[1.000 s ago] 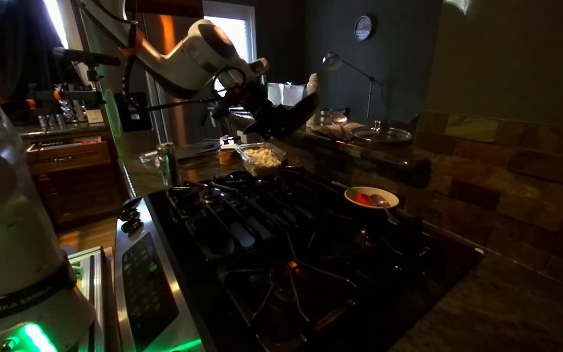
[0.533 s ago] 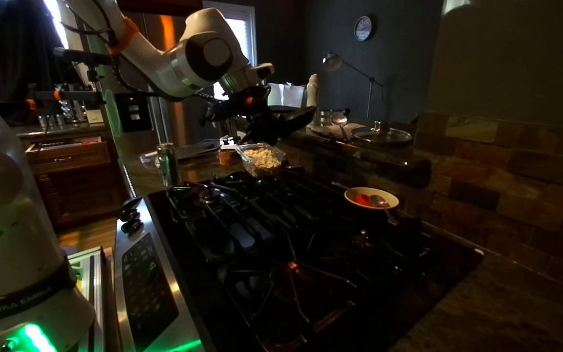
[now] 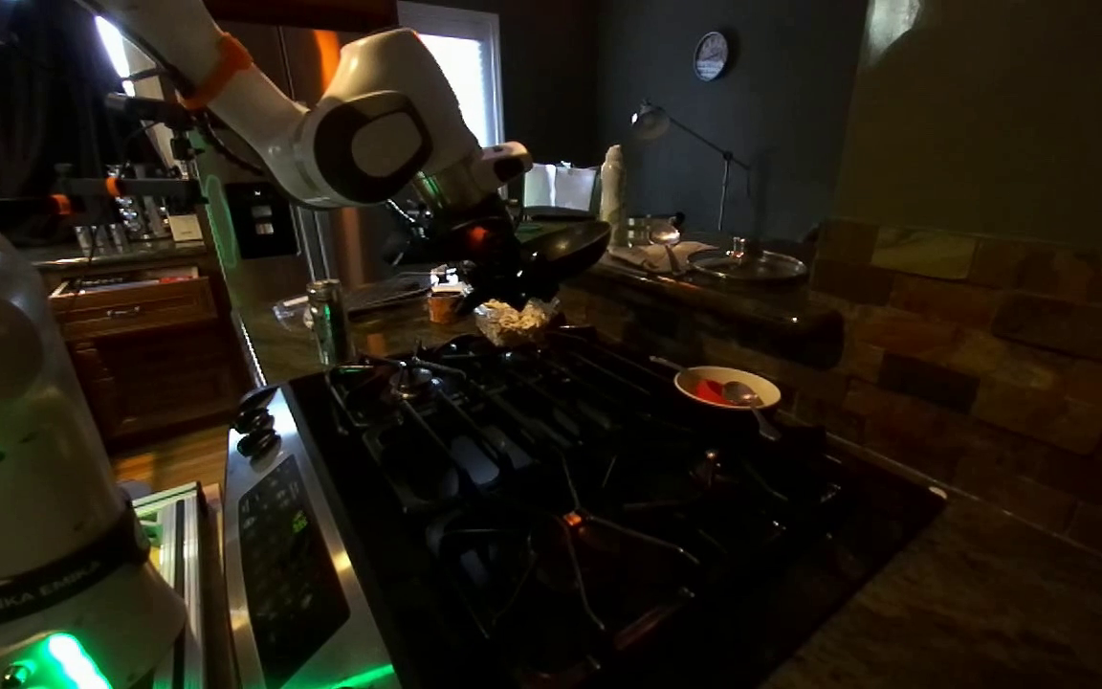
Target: Pour the contents on the pan into the clear bowl.
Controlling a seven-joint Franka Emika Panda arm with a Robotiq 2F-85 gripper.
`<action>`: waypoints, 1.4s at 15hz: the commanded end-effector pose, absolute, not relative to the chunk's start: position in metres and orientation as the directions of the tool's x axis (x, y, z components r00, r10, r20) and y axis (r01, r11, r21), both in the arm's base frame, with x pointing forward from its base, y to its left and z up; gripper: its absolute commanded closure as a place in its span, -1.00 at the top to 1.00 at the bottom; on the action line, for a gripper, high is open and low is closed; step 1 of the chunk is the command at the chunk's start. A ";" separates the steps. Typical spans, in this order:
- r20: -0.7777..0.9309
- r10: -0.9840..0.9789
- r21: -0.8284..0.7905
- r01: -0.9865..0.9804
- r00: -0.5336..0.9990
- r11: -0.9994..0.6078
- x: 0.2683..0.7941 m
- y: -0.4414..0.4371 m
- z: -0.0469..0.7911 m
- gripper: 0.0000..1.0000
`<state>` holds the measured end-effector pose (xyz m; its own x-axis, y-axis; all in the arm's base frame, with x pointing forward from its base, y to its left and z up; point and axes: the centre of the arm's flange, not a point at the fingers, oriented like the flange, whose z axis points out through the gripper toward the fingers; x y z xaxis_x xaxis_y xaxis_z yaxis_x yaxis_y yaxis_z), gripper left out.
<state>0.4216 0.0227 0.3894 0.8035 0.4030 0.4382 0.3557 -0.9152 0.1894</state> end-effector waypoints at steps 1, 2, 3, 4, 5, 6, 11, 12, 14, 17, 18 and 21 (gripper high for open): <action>0.363 0.419 0.167 0.384 0.833 -0.908 0.429 0.021 0.391 -1.00; 0.326 0.412 0.143 0.386 0.851 -0.911 0.432 0.014 0.388 -1.00; 0.288 0.408 0.122 0.390 0.866 -0.913 0.435 0.008 0.385 -1.00; 0.253 0.404 0.091 0.394 0.879 -0.914 0.436 0.001 0.381 -1.00; 0.224 0.396 0.065 0.392 0.890 -0.918 0.437 -0.006 0.377 -1.00; 0.210 0.392 0.034 0.393 0.896 -0.919 0.439 -0.012 0.374 -1.00; 0.188 0.299 -0.105 0.322 0.936 -0.941 0.444 -0.046 0.351 -1.00; 0.209 0.279 -0.120 0.307 0.937 -0.944 0.445 -0.052 0.345 -1.00; 0.212 0.241 -0.154 0.275 0.947 -0.949 0.446 -0.059 0.336 -1.00; 0.229 0.218 -0.161 0.258 0.949 -0.953 0.446 -0.059 0.324 -1.00; 0.237 0.198 -0.150 0.237 0.951 -0.960 0.448 -0.060 0.321 -1.00; 0.265 0.166 -0.089 0.196 0.950 -0.977 0.452 -0.061 0.317 -1.00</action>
